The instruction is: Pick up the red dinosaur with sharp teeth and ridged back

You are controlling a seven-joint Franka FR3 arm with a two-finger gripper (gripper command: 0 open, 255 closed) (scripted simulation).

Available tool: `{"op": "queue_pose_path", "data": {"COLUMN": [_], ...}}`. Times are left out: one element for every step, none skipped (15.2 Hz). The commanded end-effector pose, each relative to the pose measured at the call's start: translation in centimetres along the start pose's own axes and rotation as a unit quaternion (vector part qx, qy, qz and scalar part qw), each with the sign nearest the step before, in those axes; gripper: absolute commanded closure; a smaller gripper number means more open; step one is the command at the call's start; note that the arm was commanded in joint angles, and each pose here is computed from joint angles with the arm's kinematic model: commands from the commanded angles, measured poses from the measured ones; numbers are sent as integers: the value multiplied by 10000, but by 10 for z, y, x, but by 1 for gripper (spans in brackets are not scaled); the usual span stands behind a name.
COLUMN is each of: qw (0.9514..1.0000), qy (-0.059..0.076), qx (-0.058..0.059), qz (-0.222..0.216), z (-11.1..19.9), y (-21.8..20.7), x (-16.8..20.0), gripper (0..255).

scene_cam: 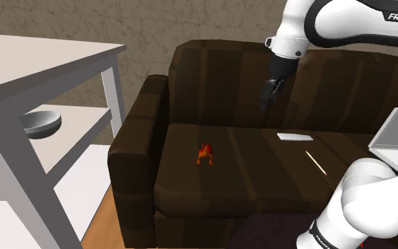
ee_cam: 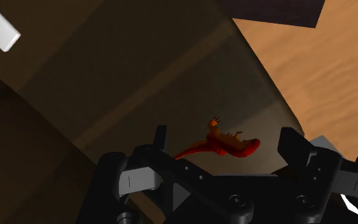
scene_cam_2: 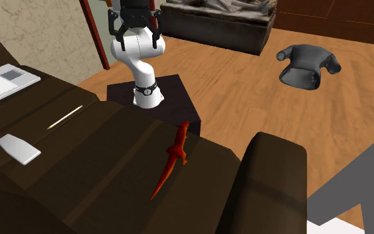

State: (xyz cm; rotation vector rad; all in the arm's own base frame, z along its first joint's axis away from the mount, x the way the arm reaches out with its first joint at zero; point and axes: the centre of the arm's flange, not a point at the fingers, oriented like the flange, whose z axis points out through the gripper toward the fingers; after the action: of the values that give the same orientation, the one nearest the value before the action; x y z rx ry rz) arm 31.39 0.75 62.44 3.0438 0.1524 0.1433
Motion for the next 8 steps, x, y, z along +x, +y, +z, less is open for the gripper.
{"op": "queue_pose_path", "data": {"qw": [10000, 9999, 9997, 9993, 9988, 9981, 9972, 9962], "qy": [0, -1, -2, -4, -5, -6, -7, -8], "qx": [0, -24, -48, -71, -95, -119, -143, -167], "qz": [0, 122, 244, 366, 488, 610, 732, 853], "z": [0, 10, 20, 29, 39, 49, 59, 69], "y": [0, -7, -14, -21, -27, -34, -40, -46], "x": [0, 6, 12, 19, 26, 32, 39, 46], "gripper": [0, 0, 0, 0, 0, 0, 0, 0]}}
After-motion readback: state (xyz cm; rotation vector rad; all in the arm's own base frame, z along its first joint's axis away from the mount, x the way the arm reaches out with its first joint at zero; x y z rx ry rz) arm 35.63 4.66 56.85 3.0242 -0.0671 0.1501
